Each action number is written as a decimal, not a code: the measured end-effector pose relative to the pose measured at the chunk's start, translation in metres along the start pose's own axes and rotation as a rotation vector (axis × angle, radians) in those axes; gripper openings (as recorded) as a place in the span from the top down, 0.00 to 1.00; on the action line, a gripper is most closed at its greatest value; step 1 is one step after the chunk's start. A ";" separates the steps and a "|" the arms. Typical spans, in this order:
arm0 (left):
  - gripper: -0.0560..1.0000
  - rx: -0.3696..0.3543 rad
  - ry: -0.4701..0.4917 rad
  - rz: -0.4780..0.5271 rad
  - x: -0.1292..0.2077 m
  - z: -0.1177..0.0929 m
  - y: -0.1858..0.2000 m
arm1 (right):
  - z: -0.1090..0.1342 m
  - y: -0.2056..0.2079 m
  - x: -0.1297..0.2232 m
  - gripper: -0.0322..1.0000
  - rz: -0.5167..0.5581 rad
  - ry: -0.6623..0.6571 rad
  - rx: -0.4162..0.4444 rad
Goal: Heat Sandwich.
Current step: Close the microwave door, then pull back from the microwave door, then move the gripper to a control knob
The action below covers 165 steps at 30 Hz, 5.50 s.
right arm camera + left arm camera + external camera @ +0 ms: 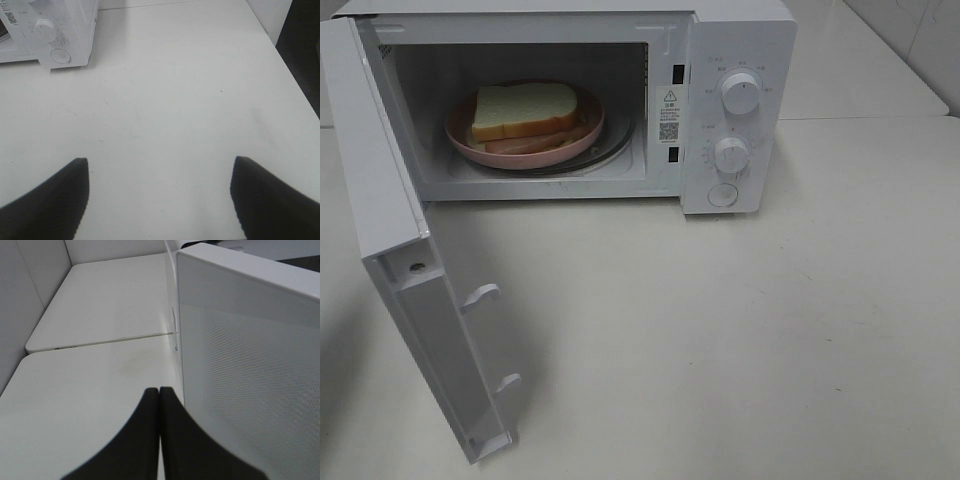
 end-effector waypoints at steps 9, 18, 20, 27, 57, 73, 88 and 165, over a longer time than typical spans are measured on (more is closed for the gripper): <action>0.95 0.100 -0.085 0.012 0.014 -0.010 -0.018 | 0.000 0.000 0.000 0.23 0.000 0.000 0.000; 0.95 0.262 -0.061 0.003 0.025 -0.027 -0.030 | 0.000 0.000 0.000 0.23 0.000 0.000 0.000; 0.95 0.270 -0.054 0.004 0.027 -0.028 -0.032 | 0.000 0.000 0.000 0.23 0.000 0.000 0.000; 0.95 0.348 -0.037 0.035 0.035 -0.049 -0.041 | 0.000 0.000 0.000 0.23 0.000 0.000 0.000; 0.95 0.401 0.010 -0.009 0.035 -0.140 -0.081 | 0.000 0.000 0.000 0.23 0.000 0.000 0.000; 0.95 0.384 0.057 -0.038 0.022 -0.175 -0.118 | 0.000 0.000 0.000 0.23 0.000 0.000 0.000; 0.95 0.370 0.065 -0.039 0.010 -0.195 -0.150 | 0.000 0.000 0.000 0.23 0.000 -0.001 0.000; 0.01 0.327 -0.043 0.985 -0.010 -0.121 -0.021 | 0.000 0.000 0.000 0.23 0.000 -0.001 -0.001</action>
Point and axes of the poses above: a point on each arm's last joint axis where the gripper is mounted, y pointing back along that axis away from the gripper, z along the wrist's bending axis when the last joint is at zero, x = y × z, the point moved 2 cm from there along -y, pointing out along that axis toward the gripper, and after that the axes turned 7 degrees about y, right-handed, at the moved point
